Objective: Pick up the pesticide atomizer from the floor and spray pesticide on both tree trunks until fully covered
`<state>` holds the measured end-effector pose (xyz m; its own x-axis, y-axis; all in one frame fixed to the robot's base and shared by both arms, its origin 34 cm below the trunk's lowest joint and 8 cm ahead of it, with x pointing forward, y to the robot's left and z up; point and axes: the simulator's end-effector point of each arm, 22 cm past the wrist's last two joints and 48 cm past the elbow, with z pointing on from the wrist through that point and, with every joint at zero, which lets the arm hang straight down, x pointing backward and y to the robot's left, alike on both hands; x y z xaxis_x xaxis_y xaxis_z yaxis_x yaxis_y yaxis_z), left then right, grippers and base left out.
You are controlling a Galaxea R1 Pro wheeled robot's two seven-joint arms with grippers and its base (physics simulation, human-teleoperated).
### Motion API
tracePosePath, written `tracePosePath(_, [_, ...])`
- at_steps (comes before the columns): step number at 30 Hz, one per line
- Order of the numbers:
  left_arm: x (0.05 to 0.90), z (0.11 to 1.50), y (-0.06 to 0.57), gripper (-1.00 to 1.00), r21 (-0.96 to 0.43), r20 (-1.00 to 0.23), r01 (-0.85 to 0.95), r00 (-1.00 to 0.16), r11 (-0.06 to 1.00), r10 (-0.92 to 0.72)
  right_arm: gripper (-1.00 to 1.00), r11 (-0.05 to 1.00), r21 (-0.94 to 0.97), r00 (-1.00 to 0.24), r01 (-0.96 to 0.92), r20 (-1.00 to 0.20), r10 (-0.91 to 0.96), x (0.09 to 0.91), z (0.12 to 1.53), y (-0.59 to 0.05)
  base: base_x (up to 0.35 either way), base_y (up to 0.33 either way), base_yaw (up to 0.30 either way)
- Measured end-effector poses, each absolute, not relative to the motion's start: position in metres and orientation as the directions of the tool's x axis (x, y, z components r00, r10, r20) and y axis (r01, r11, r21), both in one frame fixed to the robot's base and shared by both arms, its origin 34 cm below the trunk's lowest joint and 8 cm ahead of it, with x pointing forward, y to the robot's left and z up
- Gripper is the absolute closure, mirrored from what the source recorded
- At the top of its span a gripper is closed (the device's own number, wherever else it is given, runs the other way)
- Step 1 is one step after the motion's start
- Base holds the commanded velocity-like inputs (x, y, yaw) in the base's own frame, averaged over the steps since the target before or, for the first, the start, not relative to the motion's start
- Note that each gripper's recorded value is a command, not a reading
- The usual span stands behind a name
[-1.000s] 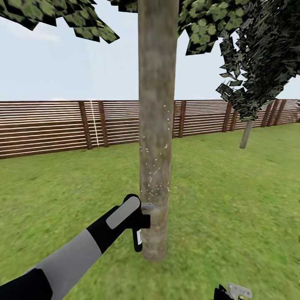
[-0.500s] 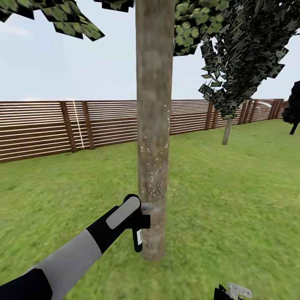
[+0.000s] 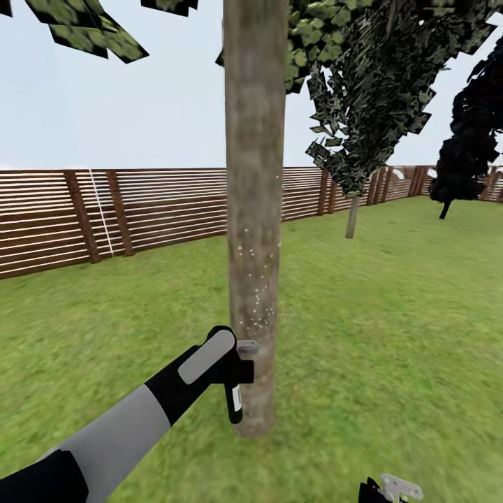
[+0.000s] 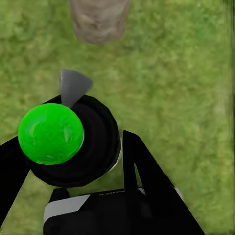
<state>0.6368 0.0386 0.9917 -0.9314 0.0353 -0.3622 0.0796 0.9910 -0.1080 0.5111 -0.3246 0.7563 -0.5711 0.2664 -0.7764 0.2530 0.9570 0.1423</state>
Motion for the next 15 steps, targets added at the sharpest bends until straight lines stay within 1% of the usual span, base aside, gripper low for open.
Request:
tracePosePath(7, [0.6364, 0.9906, 0.0376, 1.0, -0.115, -0.359, 0.081, -0.933, 0.99, 0.035, 1.0, 0.957, 0.142, -0.571, 0.253, -0.777, 0.266, 0.5112, 0.7564, -0.3246, 0.0, 0.333, -0.235])
tracePosePath(12, [0.6313, 0.9843, 0.0371, 1.0, -0.117, -0.347, 0.081, -0.937, 0.99, 0.035, 1.0, 0.957, 0.143, -0.57, 0.252, -0.777, 0.266, 0.5115, 0.7566, -0.3242, 0.0, 0.334, -0.061])
tracePosePath(15, [0.6294, 0.982, 0.0369, 1.0, -0.118, -0.343, 0.081, -0.939, 0.99, 0.036, 1.0, 0.957, 0.143, -0.571, 0.252, -0.777, 0.266, 0.5113, 0.7564, -0.3243, 0.0, 0.334, -0.149])
